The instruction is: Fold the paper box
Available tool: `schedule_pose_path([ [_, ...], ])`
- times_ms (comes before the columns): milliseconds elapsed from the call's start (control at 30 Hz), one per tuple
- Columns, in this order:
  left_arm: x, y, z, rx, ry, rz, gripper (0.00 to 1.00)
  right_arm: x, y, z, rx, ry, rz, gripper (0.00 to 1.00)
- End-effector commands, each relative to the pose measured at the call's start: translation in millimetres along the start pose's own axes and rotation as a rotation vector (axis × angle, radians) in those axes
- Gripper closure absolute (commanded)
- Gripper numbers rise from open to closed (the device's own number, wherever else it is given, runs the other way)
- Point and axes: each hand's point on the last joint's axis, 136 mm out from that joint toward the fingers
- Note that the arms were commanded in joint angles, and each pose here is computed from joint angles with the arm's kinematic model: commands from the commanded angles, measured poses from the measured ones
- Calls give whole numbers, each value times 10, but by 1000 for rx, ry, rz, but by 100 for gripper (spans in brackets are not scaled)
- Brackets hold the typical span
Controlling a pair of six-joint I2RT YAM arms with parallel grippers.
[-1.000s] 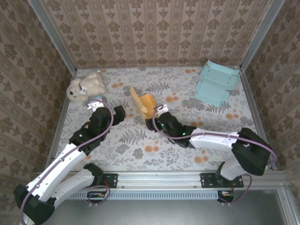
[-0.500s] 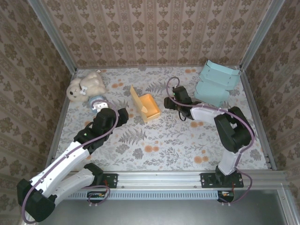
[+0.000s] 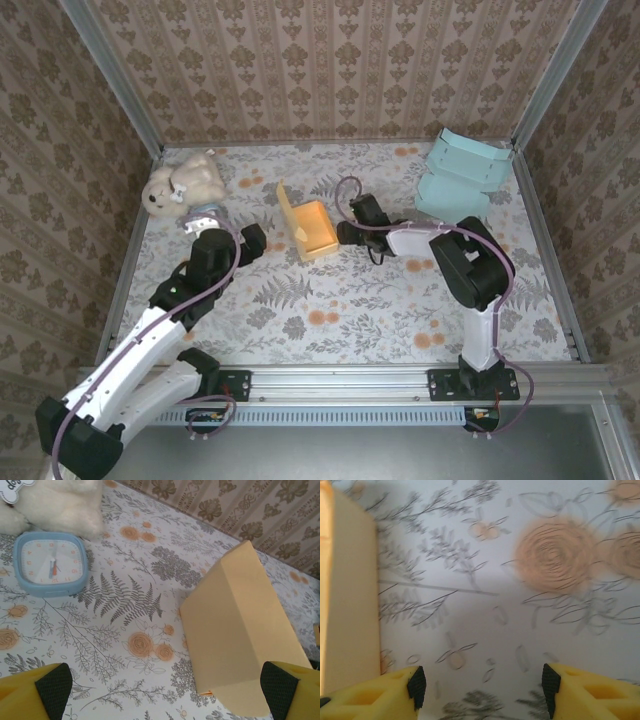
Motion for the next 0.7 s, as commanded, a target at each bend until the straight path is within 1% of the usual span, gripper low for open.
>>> schedule_pose_path([
  [0, -10, -17, -75, 9, -15, 22, 0, 94, 280, 347, 77, 50, -41, 35],
  [233, -49, 102, -98, 17, -11, -18, 0, 191, 950, 681, 136, 55, -157, 35],
  [367, -77, 164, -15, 9, 5, -40, 0, 297, 1203, 739, 143, 40, -215, 35],
  [500, -134, 218, 84, 10, 18, -57, 0, 452, 1275, 673, 143, 10, -252, 35],
  [600, -214, 97, 118, -17, 27, 9, 0, 570, 1192, 582, 168, -31, -222, 34],
  [667, -277, -51, 118, -67, 27, 81, 0, 641, 1097, 513, 197, -55, -184, 34],
])
Point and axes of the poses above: each hand's point on the last joint's axis, 136 mm out from that joint toward the fingers, its own x axis back along the fingers, its own y axis along the line the jaws close on, z = x × y, and after that the axes turned 11 degrees about -x, right-handed
